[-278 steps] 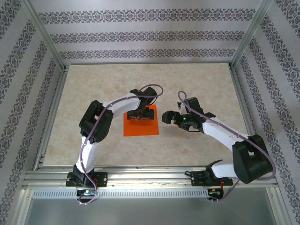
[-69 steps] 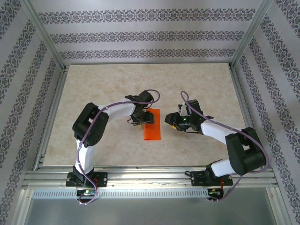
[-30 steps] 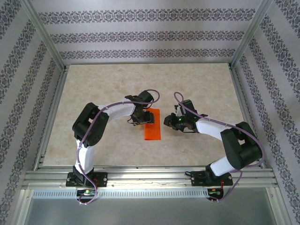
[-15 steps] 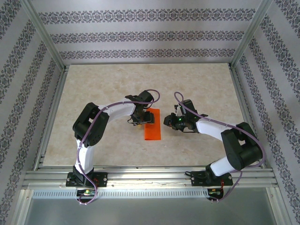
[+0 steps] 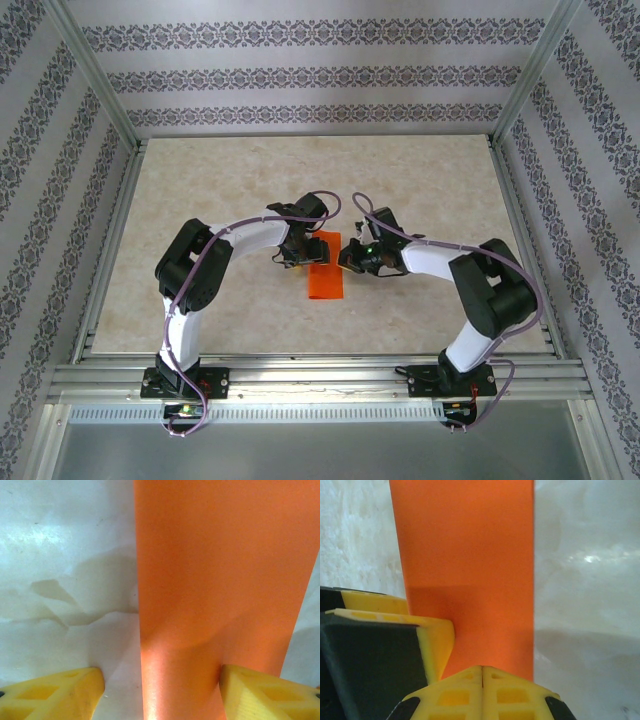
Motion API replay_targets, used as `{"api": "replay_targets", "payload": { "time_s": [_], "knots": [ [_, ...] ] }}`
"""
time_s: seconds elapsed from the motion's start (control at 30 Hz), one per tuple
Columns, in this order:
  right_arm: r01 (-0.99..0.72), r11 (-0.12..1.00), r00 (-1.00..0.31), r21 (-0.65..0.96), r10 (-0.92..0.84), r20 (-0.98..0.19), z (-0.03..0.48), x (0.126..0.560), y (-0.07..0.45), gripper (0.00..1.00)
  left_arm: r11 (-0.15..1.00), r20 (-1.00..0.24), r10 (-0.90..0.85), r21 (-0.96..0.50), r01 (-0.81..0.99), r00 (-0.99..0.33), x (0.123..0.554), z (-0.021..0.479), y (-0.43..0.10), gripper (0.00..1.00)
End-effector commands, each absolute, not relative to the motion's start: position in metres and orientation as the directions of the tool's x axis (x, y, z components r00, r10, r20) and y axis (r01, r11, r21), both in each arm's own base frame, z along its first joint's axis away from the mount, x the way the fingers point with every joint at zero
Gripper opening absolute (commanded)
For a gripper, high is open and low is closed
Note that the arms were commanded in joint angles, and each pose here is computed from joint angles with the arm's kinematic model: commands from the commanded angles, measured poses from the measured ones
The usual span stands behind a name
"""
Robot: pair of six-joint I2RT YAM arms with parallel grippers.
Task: Fold a paper plane with a square sheet of paper (pick it up from the middle)
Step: Hold the square sheet of paper at the center of the table.
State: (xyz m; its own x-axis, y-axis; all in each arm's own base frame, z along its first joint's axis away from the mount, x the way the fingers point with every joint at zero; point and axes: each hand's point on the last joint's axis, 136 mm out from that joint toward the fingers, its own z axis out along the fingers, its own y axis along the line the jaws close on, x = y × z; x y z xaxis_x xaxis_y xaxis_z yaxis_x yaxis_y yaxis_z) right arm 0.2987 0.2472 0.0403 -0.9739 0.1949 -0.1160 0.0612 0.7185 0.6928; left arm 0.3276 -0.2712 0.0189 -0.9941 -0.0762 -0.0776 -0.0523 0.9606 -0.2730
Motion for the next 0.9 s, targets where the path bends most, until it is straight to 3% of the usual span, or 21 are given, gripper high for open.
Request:
{"api": "replay_targets", "payload": {
  "time_s": [0.0, 0.87],
  "knots": [
    [0.049, 0.739, -0.974, 0.672, 0.184, -0.132, 0.037, 0.307, 0.254, 0.0, 0.982, -0.024, -0.068, -0.181, -0.063, -0.997, 0.317, -0.037, -0.255, 0.67],
    [0.085, 0.86, -0.993, 0.503, 0.115, -0.028, -0.036, 0.277, 0.239, 0.0, 0.973, -0.04, -0.088, -0.219, -0.077, -0.995, 0.319, -0.029, -0.26, 0.67]
  ]
}}
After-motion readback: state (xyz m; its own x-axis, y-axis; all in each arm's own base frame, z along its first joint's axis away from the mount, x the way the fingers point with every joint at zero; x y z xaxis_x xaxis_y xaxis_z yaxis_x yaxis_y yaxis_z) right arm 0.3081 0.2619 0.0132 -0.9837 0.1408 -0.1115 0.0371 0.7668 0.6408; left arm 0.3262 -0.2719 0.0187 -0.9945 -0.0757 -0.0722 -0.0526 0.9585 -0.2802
